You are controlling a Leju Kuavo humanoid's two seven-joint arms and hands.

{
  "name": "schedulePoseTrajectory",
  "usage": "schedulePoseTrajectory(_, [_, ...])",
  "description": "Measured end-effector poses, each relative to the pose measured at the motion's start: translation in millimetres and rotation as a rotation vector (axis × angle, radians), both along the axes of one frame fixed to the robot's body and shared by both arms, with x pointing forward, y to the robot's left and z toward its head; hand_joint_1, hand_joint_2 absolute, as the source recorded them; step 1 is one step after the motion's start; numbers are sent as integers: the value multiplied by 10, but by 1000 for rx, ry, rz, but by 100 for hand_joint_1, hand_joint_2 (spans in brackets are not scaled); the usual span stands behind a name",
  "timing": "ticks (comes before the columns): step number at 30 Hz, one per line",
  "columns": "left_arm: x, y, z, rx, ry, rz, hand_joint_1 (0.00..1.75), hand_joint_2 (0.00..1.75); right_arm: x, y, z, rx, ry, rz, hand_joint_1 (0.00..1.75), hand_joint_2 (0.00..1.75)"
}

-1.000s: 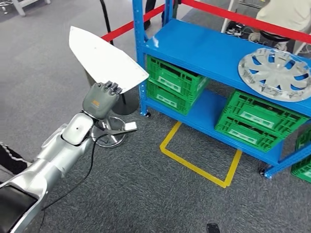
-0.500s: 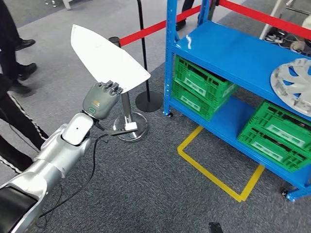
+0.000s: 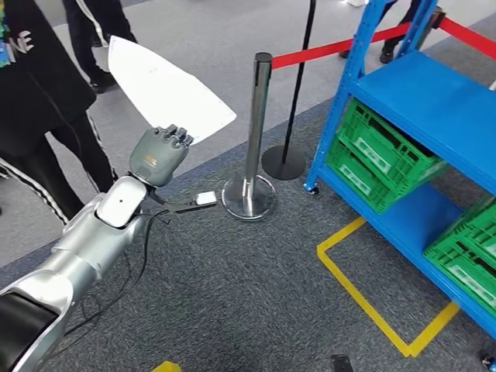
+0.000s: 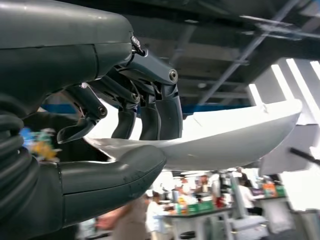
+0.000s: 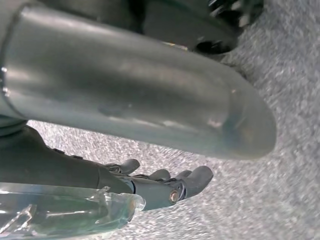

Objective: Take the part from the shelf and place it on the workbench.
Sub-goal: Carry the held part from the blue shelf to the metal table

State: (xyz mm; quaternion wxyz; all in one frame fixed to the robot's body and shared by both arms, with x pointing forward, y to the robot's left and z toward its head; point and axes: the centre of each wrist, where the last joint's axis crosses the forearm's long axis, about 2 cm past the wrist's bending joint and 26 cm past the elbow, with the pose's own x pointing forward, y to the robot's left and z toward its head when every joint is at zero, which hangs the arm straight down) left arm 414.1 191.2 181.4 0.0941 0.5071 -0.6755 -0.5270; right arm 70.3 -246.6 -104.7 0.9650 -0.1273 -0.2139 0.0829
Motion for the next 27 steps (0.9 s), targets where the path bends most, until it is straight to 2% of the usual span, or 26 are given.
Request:
schedulePoseTrajectory(9, [6, -26, 19, 2, 0, -8, 175, 175, -14, -2, -2, -2, 4, -1, 0, 0])
schedulePoseTrajectory(27, [20, 102, -4, 10, 0, 13, 175, 175, 8, 19, 4, -6, 4, 1, 0, 0])
